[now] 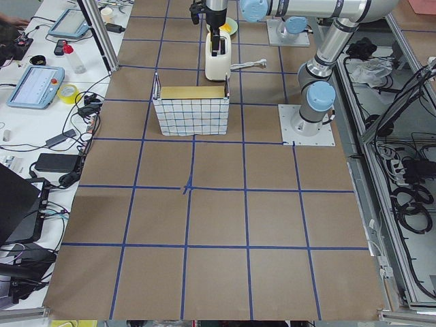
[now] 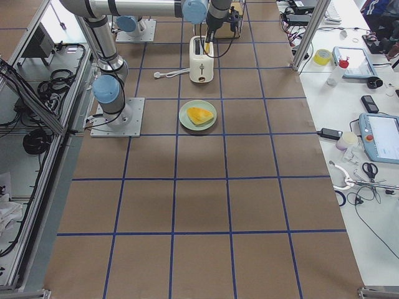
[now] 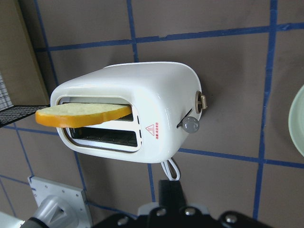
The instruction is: Press toaster with right arm
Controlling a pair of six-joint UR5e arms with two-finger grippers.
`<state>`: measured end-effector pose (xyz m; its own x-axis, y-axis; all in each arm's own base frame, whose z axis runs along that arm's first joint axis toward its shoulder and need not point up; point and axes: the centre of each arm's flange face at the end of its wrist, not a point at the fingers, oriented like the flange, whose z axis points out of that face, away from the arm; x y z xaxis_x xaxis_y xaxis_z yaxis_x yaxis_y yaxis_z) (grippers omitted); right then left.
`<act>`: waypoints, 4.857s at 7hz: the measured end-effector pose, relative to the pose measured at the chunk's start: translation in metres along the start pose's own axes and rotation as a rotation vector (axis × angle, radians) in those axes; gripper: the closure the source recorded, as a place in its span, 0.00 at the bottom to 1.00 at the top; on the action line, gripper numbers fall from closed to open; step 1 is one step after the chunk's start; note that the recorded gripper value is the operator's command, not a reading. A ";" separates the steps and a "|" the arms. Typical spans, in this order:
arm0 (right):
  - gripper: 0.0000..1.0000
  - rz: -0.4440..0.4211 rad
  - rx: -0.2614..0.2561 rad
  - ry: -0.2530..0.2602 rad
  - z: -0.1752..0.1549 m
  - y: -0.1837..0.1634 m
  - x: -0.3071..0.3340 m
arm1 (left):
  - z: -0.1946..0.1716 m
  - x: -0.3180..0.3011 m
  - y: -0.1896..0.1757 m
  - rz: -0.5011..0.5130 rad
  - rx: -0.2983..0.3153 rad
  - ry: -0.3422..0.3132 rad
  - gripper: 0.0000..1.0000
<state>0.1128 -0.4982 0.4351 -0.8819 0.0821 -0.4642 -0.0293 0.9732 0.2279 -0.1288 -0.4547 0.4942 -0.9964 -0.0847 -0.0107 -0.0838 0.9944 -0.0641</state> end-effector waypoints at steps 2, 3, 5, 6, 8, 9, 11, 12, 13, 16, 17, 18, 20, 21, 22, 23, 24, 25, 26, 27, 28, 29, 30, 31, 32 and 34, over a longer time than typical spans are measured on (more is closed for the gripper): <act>1.00 -0.057 0.006 -0.200 0.037 -0.005 0.045 | 0.000 0.000 0.000 0.000 0.000 0.000 0.00; 1.00 -0.080 0.034 -0.275 0.058 -0.006 0.062 | 0.000 0.000 0.000 0.000 0.000 0.000 0.00; 1.00 -0.095 0.066 -0.323 0.083 -0.005 0.077 | 0.000 0.000 0.000 0.000 0.000 0.000 0.00; 1.00 -0.095 0.070 -0.322 0.085 -0.003 0.079 | 0.000 0.000 0.000 0.000 0.000 0.000 0.00; 1.00 -0.097 0.075 -0.317 0.083 -0.003 0.079 | 0.000 0.000 0.000 0.000 0.000 0.001 0.00; 1.00 -0.098 0.077 -0.314 0.082 -0.003 0.078 | 0.000 0.000 0.000 0.000 0.000 0.000 0.00; 1.00 -0.102 0.078 -0.314 0.081 -0.004 0.079 | 0.000 0.000 0.000 0.000 0.000 0.000 0.00; 1.00 -0.102 0.075 -0.319 0.084 -0.005 0.080 | 0.000 0.000 0.000 0.000 0.000 0.000 0.00; 1.00 -0.098 0.072 -0.328 0.088 -0.007 0.082 | 0.000 0.000 0.000 0.000 0.000 0.001 0.00; 1.00 -0.101 0.076 -0.338 0.107 -0.010 0.092 | 0.000 0.000 0.000 0.000 0.000 0.001 0.00; 1.00 -0.109 0.084 -0.337 0.119 -0.010 0.097 | 0.000 0.000 0.000 0.000 0.000 0.001 0.00; 1.00 -0.113 0.089 -0.337 0.129 -0.009 0.101 | 0.000 0.000 0.000 0.000 0.000 0.001 0.00; 1.00 -0.114 0.083 -0.336 0.137 -0.006 0.103 | 0.000 0.000 0.000 0.000 0.000 0.001 0.00; 1.00 -0.117 0.079 -0.336 0.140 -0.005 0.102 | 0.000 0.000 0.000 0.000 0.000 0.001 0.00; 1.00 -0.120 0.078 -0.336 0.142 -0.004 0.102 | 0.000 0.000 0.000 0.000 0.000 0.000 0.00; 1.00 -0.123 0.078 -0.335 0.144 -0.004 0.103 | 0.000 0.000 0.000 0.000 0.000 0.000 0.00; 1.00 -0.126 0.080 -0.335 0.148 -0.004 0.105 | 0.000 0.000 0.000 0.000 0.000 0.001 0.00; 1.00 -0.127 0.082 -0.335 0.153 -0.007 0.108 | 0.000 0.000 0.000 0.000 0.000 0.001 0.00; 1.00 -0.130 0.083 -0.333 0.158 -0.009 0.111 | 0.000 0.000 0.000 0.000 0.000 0.001 0.00; 1.00 -0.134 0.084 -0.327 0.163 -0.011 0.114 | 0.000 0.000 0.000 0.000 0.000 0.001 0.00; 1.00 -0.139 0.089 -0.321 0.172 -0.011 0.119 | 0.000 0.000 0.000 0.000 0.000 0.001 0.00; 1.00 -0.146 0.098 -0.314 0.181 -0.010 0.123 | 0.000 0.000 0.000 0.000 0.000 0.000 0.00; 1.00 -0.150 0.103 -0.310 0.186 -0.009 0.125 | 0.000 0.000 0.000 0.000 0.000 0.000 0.00; 1.00 -0.152 0.105 -0.307 0.187 -0.008 0.125 | 0.000 0.000 0.000 0.000 0.000 0.001 0.00; 1.00 -0.145 0.107 -0.303 0.185 -0.008 0.125 | 0.000 0.000 0.000 0.000 0.000 0.001 0.00; 1.00 -0.090 0.131 -0.264 0.161 -0.005 0.115 | 0.000 0.000 0.000 0.000 0.000 0.000 0.00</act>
<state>0.0877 -0.4586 0.2425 -0.7252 0.0307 -0.6879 -0.0260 0.9971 0.0718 -0.1288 -0.4547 0.4943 -0.9964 -0.0847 -0.0106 -0.0838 0.9944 -0.0644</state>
